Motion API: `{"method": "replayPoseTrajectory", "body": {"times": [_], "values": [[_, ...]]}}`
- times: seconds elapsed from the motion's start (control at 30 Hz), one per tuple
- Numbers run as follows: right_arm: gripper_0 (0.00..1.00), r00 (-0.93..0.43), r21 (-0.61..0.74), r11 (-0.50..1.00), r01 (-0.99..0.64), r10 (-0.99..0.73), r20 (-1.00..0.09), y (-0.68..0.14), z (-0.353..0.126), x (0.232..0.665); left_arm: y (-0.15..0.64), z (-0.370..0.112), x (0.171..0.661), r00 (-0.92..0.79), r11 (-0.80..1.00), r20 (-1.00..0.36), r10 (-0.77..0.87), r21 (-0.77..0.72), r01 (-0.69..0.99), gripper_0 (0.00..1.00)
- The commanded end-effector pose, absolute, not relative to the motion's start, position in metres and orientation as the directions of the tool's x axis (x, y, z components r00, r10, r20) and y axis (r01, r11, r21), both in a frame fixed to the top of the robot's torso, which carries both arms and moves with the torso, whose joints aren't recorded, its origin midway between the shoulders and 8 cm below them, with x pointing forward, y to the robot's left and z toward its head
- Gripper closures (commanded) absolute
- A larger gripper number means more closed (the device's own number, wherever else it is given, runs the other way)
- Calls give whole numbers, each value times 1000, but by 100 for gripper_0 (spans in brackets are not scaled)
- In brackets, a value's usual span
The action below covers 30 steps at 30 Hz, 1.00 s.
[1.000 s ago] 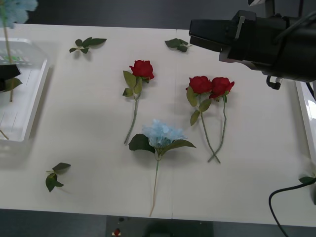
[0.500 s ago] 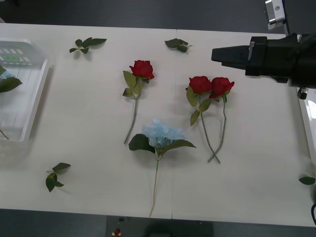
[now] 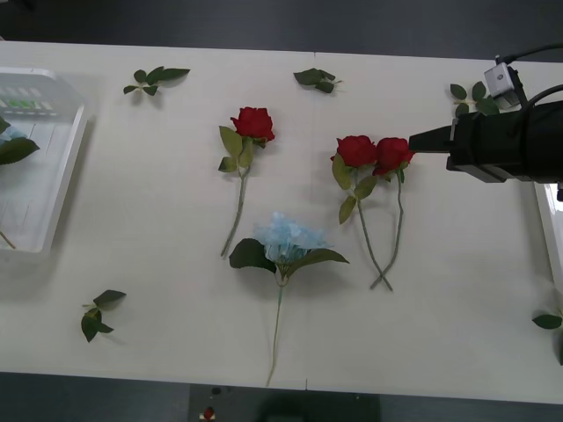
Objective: Put the red flowers into the right box and the blue flowers into the left box
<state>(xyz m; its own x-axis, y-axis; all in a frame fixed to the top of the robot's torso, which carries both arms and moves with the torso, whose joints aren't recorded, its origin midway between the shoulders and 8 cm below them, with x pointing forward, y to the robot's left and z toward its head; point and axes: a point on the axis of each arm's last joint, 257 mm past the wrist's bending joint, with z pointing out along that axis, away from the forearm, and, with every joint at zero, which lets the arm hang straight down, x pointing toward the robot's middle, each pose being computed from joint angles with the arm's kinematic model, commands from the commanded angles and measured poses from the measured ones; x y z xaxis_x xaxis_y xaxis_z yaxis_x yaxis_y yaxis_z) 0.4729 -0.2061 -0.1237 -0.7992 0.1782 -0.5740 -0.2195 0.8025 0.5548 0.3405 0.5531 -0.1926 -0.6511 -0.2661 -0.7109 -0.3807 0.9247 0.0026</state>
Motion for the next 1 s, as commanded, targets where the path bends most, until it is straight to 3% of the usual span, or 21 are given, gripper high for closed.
{"method": "replayPoseTrajectory", "body": {"times": [0.03,0.3,0.33,0.37,0.4,0.53,0.6,0.8,1.0], "values": [[0,-804,508,851,-132,208,-558,-218,-130,479,566,-198,336,-687,933,-700,-193,85,-350,99],[0,-823,393,919,28,244,-513,-228,-166,485,577,-205,330,-709,926,-692,-138,164,-340,91],[0,-825,377,926,34,239,-512,-228,-170,485,577,-205,330,-708,926,-693,-136,165,-339,81],[0,-826,354,934,38,229,-515,-229,-175,487,577,-205,329,-709,926,-692,-136,166,-340,63],[0,-828,336,941,41,220,-516,-230,-179,489,577,-205,330,-708,927,-693,-132,166,-336,51],[0,-835,276,959,66,205,-511,-235,-197,498,572,-200,338,-678,937,-725,-117,146,-318,20],[0,-841,252,965,79,200,-503,-237,-207,504,569,-193,343,-658,942,-745,-108,135,-307,11],[0,-853,200,974,111,196,-483,-237,-228,518,544,-161,360,-600,958,-785,-155,29,-285,0],[0,-854,154,979,133,192,-483,-234,-245,530,492,-128,381,-550,968,-803,-230,-133,-211,0]]}}
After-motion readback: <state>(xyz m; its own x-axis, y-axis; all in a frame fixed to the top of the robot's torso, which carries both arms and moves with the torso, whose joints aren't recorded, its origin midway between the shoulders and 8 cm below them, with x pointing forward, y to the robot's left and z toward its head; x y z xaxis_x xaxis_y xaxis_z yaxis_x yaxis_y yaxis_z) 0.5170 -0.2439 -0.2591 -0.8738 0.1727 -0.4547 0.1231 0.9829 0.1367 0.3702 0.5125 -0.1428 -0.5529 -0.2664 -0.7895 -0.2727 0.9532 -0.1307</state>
